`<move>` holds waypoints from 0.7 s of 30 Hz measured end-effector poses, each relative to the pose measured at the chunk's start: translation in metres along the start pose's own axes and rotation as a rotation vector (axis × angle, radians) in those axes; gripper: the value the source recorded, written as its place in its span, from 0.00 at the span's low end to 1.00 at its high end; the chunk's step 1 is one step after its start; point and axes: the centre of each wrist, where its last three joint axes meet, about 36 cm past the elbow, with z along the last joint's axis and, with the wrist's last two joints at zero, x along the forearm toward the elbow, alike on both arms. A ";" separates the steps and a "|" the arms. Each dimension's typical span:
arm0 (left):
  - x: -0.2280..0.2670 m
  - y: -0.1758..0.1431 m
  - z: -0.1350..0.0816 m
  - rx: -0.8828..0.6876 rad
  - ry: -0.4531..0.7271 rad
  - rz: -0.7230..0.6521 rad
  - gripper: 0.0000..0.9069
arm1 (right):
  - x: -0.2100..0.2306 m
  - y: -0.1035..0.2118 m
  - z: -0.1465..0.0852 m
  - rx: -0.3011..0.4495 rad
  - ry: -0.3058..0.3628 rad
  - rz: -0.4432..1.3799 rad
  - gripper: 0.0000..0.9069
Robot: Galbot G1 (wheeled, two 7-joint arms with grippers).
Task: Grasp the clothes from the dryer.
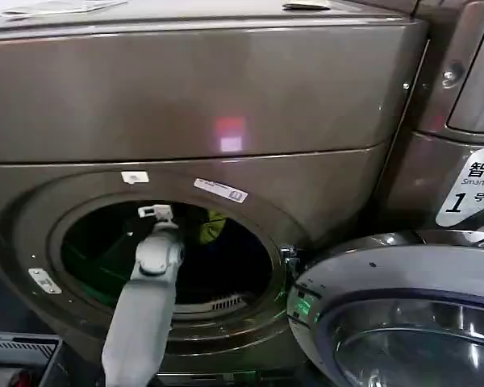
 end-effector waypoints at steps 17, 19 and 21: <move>-0.072 0.020 -0.022 -0.205 0.158 0.355 1.00 | 0.004 0.001 0.004 -0.010 0.006 0.004 1.00; -0.077 0.024 -0.024 -0.249 0.181 0.416 1.00 | 0.004 0.001 0.004 -0.008 0.004 0.006 1.00; -0.080 0.026 -0.025 -0.296 0.207 0.479 1.00 | 0.005 0.001 0.002 -0.007 0.000 0.007 1.00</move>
